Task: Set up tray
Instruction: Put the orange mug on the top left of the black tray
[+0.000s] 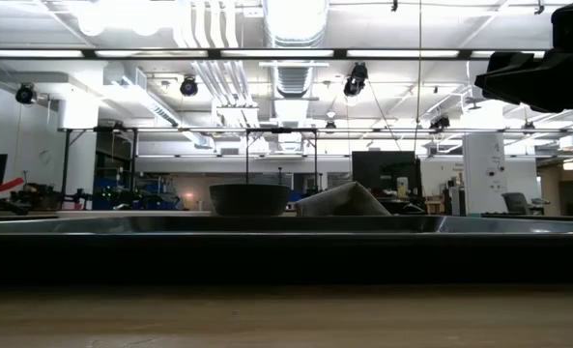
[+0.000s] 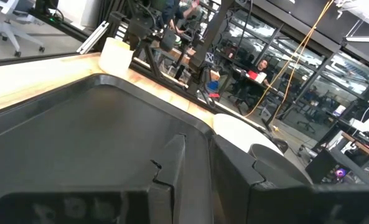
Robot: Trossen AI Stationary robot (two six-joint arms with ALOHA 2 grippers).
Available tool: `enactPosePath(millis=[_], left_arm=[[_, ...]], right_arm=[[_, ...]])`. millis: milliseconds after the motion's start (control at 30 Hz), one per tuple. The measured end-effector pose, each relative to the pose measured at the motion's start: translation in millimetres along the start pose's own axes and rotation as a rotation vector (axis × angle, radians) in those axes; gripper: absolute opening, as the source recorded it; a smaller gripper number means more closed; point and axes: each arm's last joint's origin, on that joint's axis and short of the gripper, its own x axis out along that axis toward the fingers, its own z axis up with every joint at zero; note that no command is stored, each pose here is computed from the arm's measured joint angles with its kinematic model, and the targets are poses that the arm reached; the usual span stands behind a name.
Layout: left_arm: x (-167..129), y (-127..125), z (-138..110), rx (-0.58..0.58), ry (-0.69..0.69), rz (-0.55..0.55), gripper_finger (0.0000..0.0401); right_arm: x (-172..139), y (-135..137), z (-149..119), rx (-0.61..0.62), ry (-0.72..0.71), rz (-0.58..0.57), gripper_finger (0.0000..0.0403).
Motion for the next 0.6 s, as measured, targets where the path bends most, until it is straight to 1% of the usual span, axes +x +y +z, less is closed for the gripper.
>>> enactPosePath(millis=[267,467,600], left_arm=[[-16.3,1.9,-2.5,0.018,-0.038,-0.051,0.0001],[-36.2,16.6,-3.8,-0.071,-0.138,-0.056,0.0001],[-47.5,30.9,4.0,-0.132,-0.213,-0.054,0.0]], right_arm=[[0.0,0.0,0.0,0.0,0.0,0.0,0.0068],[0.0,0.0,0.0,0.0,0.0,0.0,0.0068],[0.0,0.0,0.0,0.0,0.0,0.0,0.0068]])
